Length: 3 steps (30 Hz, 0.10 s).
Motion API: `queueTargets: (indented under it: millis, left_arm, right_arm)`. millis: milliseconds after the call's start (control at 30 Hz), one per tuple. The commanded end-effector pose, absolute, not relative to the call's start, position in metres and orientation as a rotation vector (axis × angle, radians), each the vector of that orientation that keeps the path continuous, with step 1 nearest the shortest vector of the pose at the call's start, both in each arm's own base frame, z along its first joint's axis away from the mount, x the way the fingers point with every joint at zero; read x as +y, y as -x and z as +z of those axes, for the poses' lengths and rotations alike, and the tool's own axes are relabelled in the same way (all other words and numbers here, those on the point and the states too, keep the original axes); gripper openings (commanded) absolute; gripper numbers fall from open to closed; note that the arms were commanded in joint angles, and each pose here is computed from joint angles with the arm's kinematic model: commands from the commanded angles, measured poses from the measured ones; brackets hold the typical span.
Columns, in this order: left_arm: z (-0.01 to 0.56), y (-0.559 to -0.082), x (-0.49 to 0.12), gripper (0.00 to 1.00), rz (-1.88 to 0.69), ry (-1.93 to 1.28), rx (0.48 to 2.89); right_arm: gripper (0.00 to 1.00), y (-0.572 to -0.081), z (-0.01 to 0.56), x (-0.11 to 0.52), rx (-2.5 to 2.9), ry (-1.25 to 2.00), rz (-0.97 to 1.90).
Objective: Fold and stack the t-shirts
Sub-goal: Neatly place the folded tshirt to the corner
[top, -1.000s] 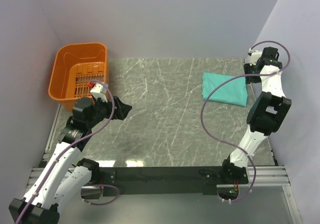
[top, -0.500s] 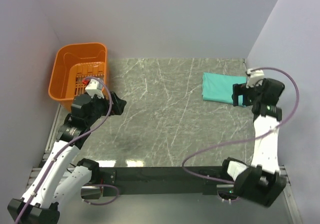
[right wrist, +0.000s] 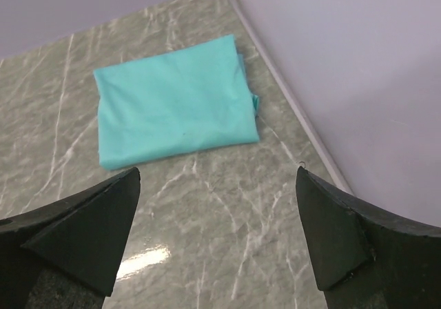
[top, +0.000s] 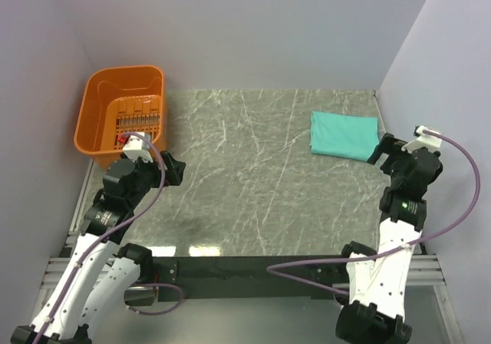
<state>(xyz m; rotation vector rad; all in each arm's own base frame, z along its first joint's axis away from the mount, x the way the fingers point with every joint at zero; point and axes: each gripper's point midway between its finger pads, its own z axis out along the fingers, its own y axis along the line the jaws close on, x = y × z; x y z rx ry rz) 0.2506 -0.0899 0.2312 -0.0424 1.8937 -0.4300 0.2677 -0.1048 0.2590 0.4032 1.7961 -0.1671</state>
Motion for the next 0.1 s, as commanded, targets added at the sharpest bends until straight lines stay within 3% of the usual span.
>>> queueTargets:
  millis: [0,67]
  left_arm:
    - [0.2332,-0.2532,-0.085,0.99,-0.402,0.049,1.876]
    - [0.2325,-0.2532,-0.0847,0.99,-0.4,0.05,1.878]
  right_arm:
    - [1.0,-0.2583,0.2803,-0.116,1.683,-0.43,-0.252]
    - [1.0,-0.2562,0.2828,-0.1141,1.676,-0.403,-0.261]
